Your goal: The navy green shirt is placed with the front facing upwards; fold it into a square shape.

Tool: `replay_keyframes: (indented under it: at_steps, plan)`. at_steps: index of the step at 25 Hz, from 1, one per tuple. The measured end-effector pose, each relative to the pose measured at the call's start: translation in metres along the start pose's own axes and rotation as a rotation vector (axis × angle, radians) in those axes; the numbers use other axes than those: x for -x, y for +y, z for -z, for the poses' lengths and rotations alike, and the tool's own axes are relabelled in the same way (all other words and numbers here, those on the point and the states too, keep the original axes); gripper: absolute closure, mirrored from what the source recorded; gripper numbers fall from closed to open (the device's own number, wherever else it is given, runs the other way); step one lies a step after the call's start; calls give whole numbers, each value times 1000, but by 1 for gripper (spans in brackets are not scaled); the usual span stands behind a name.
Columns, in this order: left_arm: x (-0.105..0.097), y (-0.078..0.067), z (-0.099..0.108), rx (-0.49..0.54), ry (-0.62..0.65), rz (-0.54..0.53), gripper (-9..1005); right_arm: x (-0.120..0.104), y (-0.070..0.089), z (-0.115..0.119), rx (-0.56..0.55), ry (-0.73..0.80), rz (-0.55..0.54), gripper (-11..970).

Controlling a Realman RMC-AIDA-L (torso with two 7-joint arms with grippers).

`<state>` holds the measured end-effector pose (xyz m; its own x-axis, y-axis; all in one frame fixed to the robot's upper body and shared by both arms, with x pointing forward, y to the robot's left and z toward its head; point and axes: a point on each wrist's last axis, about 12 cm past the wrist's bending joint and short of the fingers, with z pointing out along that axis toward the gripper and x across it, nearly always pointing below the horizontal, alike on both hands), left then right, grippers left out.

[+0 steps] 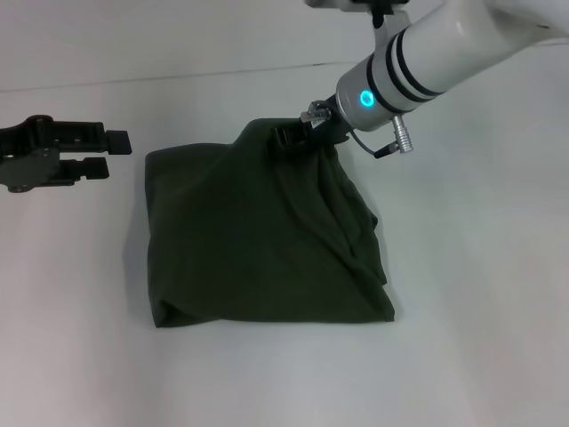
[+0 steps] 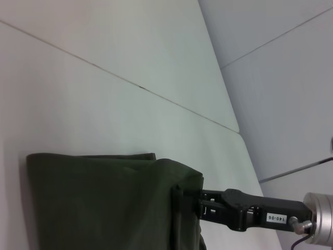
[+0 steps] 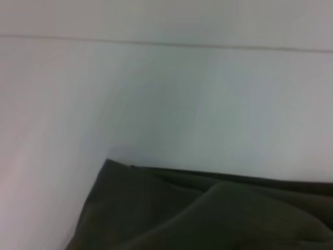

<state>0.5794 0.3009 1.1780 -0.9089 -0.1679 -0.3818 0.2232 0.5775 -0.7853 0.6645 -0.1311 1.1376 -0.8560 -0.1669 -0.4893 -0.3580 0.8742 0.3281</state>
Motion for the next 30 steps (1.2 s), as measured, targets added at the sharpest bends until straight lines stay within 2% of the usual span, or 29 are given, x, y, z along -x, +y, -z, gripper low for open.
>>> replay_keyframes:
  at_steps: [11, 18, 23, 30]
  plan:
    - [-2, 3, 2, 6, -4, 2, 368, 0, 2, -2, -7, 9, 1, 629]
    - [-2, 1, 1, -4, -2, -2, 368, 0, 6, -2, -44, 34, 50, 655]
    - [-3, 2, 1, -6, -4, -2, 368, 2, 6, -1, -42, 32, 50, 886]
    - [-2, 2, 1, -5, -5, -1, 369, 7, 7, 8, -29, 15, 59, 954]
